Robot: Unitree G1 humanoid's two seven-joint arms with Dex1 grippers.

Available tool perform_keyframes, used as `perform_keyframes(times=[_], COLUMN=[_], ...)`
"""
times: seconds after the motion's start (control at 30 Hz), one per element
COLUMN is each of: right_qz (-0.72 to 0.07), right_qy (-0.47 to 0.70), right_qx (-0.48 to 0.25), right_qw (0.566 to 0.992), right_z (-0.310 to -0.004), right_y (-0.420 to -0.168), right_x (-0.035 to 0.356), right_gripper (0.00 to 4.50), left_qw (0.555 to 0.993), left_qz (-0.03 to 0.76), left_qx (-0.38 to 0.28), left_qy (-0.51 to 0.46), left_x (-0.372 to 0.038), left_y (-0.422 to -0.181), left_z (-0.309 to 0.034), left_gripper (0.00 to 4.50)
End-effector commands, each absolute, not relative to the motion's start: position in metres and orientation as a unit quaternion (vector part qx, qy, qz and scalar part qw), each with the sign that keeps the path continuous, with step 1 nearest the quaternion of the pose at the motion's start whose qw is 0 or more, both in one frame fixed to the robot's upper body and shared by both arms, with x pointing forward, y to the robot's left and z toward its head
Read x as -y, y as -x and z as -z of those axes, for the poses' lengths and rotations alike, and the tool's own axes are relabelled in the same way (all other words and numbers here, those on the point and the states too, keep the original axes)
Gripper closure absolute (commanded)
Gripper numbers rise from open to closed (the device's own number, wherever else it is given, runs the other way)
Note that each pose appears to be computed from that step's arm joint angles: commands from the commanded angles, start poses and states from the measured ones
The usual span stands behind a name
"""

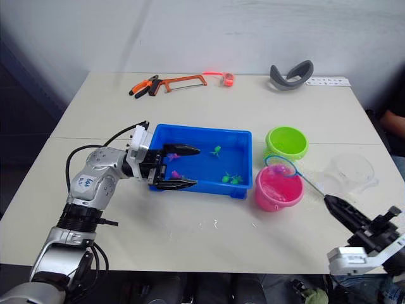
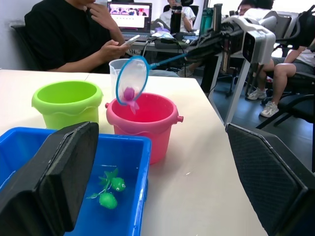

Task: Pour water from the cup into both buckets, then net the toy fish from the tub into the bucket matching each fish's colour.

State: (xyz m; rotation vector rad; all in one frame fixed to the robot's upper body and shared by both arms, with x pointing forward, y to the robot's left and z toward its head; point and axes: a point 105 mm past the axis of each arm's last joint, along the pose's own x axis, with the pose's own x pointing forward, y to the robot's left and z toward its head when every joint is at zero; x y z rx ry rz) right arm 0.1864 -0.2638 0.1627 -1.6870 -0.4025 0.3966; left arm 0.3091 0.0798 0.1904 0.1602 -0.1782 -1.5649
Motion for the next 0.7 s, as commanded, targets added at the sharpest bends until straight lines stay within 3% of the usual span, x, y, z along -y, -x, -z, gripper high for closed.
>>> perform_keyframes(times=[0.03, 0.27, 0.4, 0.6, 0.7], right_qz=[-0.161, -0.145, -0.166, -0.113, -0.11], right_qy=[0.738, 0.743, 0.731, 0.748, 0.749], right_qx=[0.186, 0.17, 0.13, 0.176, 0.179], right_qw=[0.628, 0.63, 0.649, 0.63, 0.628], right_z=[-0.172, -0.176, -0.152, -0.2, -0.204], right_y=[-0.186, -0.189, -0.188, -0.186, -0.186], right_x=[0.261, 0.264, 0.266, 0.264, 0.263], right_gripper=[4.5, 4.5, 4.5, 4.5, 4.5], left_qw=[0.705, 0.708, 0.707, 0.708, 0.711], left_qz=[0.698, 0.695, 0.696, 0.693, 0.69], left_qx=[0.098, 0.102, 0.102, 0.106, 0.107], left_qy=[-0.078, -0.077, -0.076, -0.081, -0.082], left_x=[-0.082, -0.081, -0.079, -0.081, -0.082], left_y=[-0.309, -0.31, -0.31, -0.312, -0.313], left_z=[-0.196, -0.197, -0.195, -0.199, -0.2], left_gripper=[0.01, 0.01, 0.01, 0.01, 0.01])
